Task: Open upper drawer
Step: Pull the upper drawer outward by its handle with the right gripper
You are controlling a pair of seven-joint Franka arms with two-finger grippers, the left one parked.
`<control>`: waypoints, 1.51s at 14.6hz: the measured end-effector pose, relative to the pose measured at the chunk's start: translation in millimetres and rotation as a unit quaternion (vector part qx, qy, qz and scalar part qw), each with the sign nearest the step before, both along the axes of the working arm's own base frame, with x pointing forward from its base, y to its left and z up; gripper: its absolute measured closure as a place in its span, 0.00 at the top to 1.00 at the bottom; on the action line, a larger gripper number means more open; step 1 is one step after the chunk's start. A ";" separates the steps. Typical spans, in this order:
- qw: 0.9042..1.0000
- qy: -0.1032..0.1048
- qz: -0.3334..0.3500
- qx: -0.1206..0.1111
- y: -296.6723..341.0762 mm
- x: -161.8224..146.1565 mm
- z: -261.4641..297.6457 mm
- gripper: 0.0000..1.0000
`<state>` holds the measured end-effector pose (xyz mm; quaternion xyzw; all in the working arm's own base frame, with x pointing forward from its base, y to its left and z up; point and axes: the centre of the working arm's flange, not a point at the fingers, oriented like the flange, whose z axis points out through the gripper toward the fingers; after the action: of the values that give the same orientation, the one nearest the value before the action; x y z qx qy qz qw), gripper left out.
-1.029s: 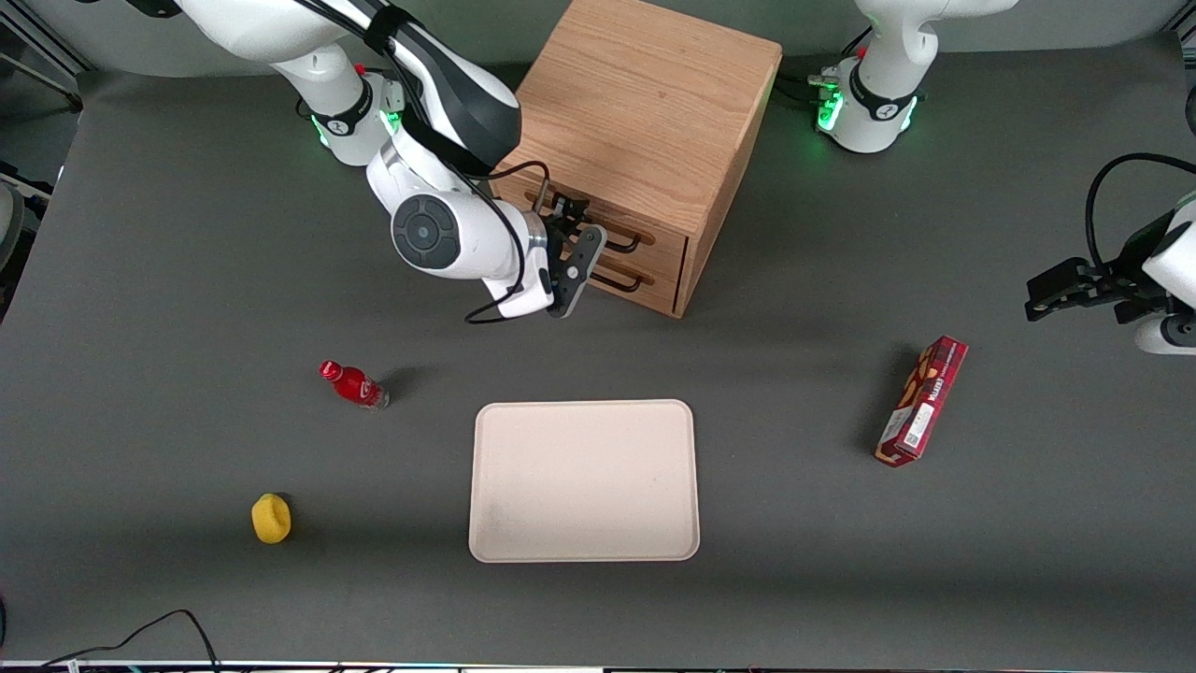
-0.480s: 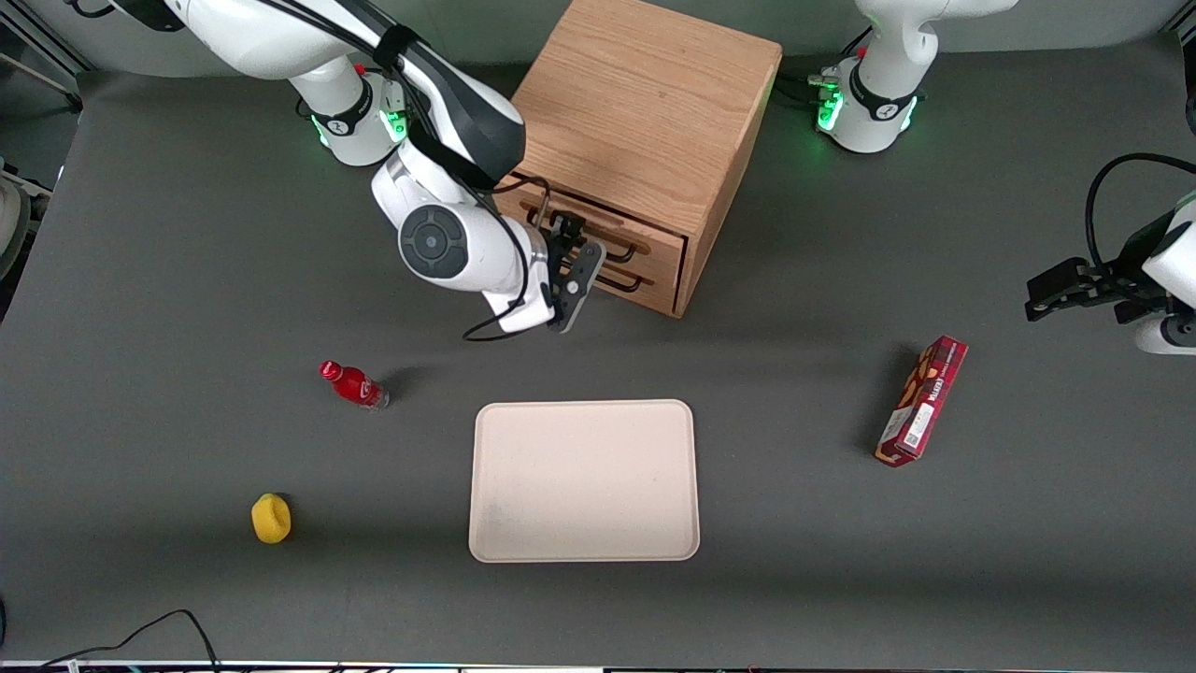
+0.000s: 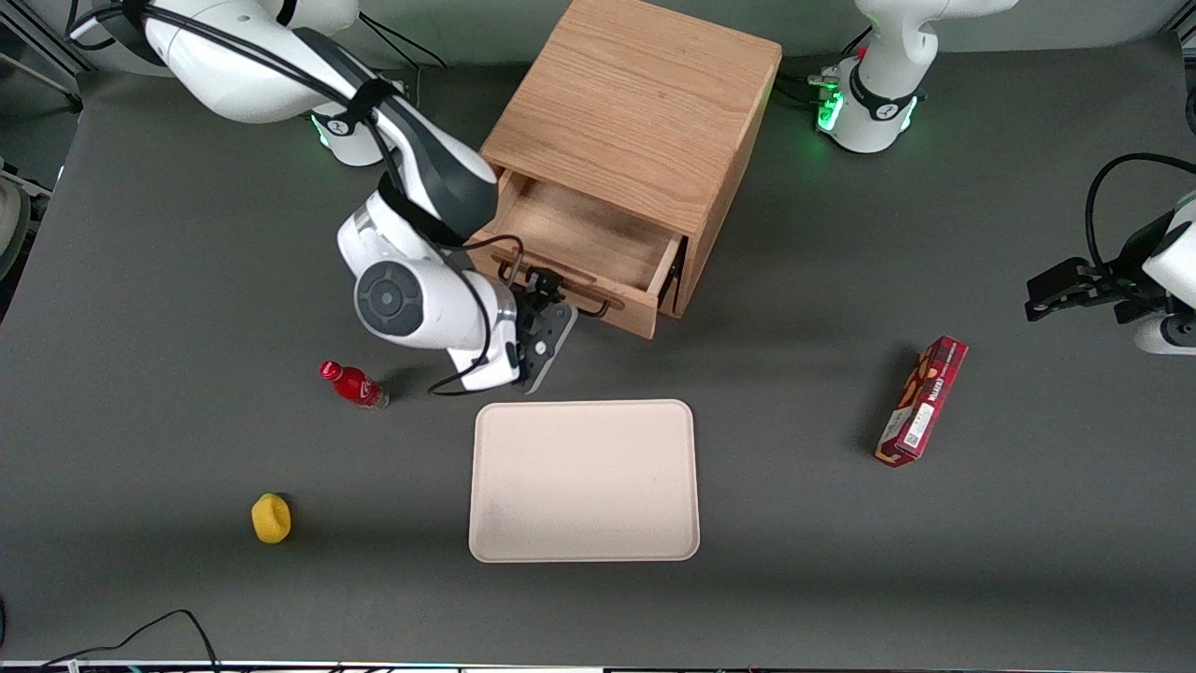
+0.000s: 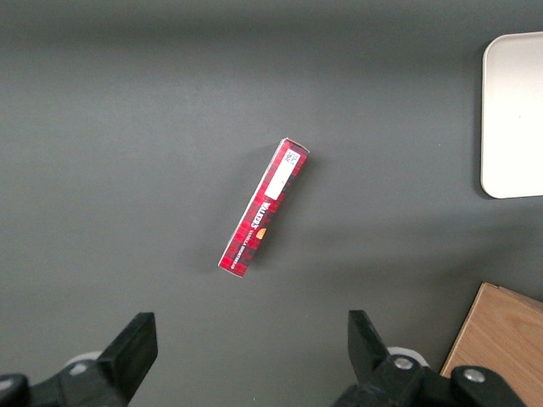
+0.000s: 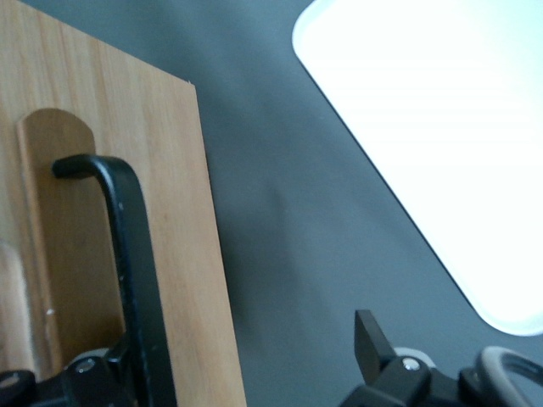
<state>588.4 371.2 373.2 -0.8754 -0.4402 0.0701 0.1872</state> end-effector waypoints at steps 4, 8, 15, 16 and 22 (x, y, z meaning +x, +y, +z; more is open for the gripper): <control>0.999 -0.015 0.028 -0.001 -19.6 25.0 1.2 1.00; 0.998 -0.033 0.051 0.006 -39.7 45.7 -4.7 1.00; 0.996 -0.063 0.059 0.023 -59.2 77.0 8.1 1.00; 0.996 -0.067 0.056 0.027 -60.7 82.3 9.7 1.00; 0.987 -0.111 0.098 0.057 -67.7 104.4 22.2 1.00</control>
<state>692.8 303.4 395.4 -0.8184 -0.5449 -0.0352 0.1789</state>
